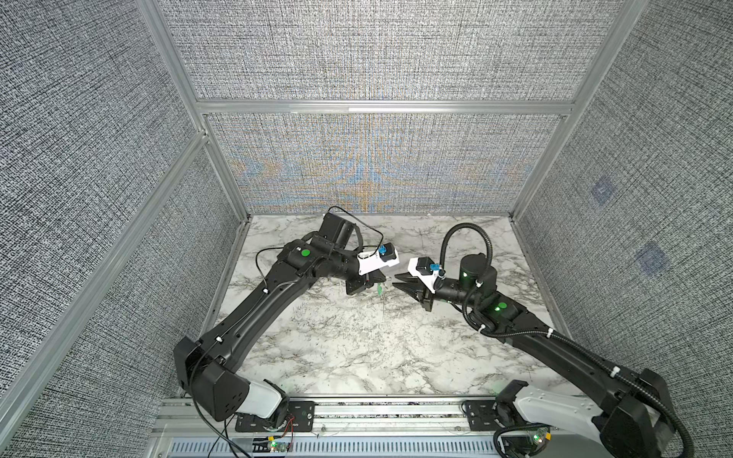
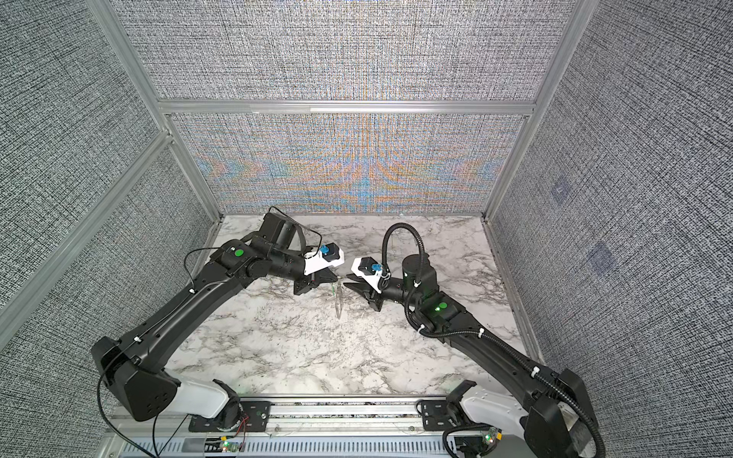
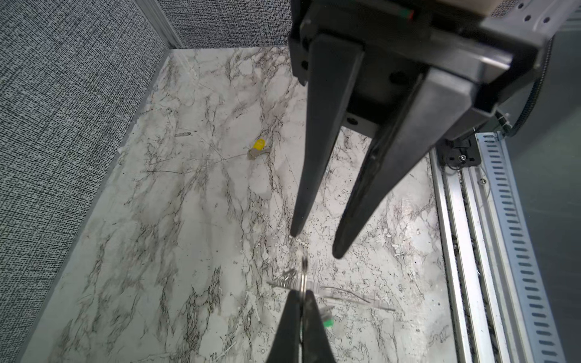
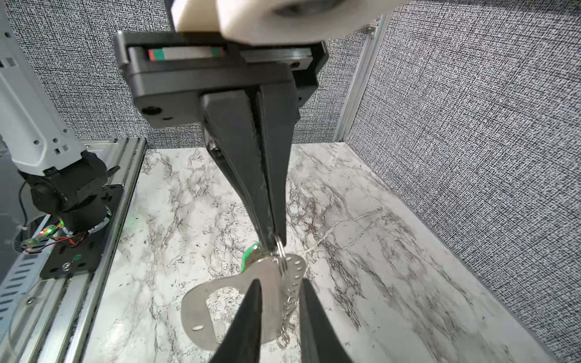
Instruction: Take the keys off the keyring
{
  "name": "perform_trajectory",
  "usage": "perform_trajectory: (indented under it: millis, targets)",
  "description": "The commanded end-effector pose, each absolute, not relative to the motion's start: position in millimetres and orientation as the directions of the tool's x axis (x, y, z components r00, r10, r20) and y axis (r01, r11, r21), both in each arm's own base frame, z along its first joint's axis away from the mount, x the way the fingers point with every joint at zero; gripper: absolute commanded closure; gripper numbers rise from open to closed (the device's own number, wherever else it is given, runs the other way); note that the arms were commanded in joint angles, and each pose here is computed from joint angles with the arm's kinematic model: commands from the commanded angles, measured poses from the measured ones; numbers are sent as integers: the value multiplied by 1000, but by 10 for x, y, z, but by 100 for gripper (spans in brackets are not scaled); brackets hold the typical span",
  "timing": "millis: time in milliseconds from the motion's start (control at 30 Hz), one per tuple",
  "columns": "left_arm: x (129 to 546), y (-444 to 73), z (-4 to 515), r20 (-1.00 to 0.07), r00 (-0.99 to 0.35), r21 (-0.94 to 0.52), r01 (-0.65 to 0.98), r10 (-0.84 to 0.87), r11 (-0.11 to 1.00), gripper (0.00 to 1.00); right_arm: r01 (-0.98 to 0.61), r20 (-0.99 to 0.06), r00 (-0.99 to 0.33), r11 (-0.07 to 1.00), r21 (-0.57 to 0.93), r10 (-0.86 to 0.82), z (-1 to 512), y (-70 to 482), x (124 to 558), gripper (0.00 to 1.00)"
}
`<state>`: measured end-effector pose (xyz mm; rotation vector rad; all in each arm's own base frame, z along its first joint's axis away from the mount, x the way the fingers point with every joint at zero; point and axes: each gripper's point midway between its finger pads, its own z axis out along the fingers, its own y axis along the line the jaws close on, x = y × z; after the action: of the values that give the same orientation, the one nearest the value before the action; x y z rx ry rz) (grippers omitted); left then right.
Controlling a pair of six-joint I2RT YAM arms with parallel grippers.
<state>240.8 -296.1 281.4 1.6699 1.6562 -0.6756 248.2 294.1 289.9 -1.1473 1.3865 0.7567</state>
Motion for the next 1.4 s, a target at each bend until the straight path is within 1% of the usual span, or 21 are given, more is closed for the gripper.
perform_trajectory:
  millis: [0,167,300,467,600,700,800,933,967,1033,1133,1233,1367]
  targets:
    - [2371,-2951,2799,-757,72,110,994,650,18,100,-943,-980,90,302,-141,-176,2972,2987,2464,77]
    - [2354,-2963,2784,-756,76,110,994,650,11,100,-940,-984,90,314,-136,-156,2986,3007,2512,80]
    - [2334,-2966,2781,-758,77,107,994,648,7,100,-944,-987,85,305,-125,-140,2992,3046,2525,81]
    - [2322,-2963,2792,-762,81,111,994,643,5,100,-950,-987,75,292,-114,-141,2966,3074,2531,84]
    - [2310,-2963,2791,-763,84,110,994,641,0,100,-950,-987,76,289,-115,-141,2964,3082,2533,87]
    - [2308,-2964,2771,-761,82,106,994,643,-2,100,-950,-988,80,290,-117,-135,2982,3079,2532,93]
    - [2307,-2966,2761,-761,82,104,995,644,-3,100,-950,-988,84,289,-119,-131,2996,3080,2525,94]
    - [2314,-2969,2774,-762,84,108,994,642,-1,100,-952,-988,80,284,-116,-134,2974,3086,2525,99]
    - [2322,-2970,2770,-762,82,108,994,642,2,96,-952,-988,80,283,-116,-134,2974,3089,2521,100]
    - [2363,-2962,2782,-762,76,121,992,643,26,74,-951,-988,82,287,-116,-129,2980,3080,2523,100]
    - [2437,-2917,2823,-767,81,168,983,636,77,61,-949,-990,84,294,-114,-114,3002,3076,2529,100]
    - [2503,-2871,2915,-792,98,225,964,603,139,53,-947,-990,87,298,-116,-111,2999,3070,2526,100]
    - [2503,-2842,3008,-845,104,248,945,525,212,50,-947,-990,85,299,-115,-110,2998,3067,2527,100]
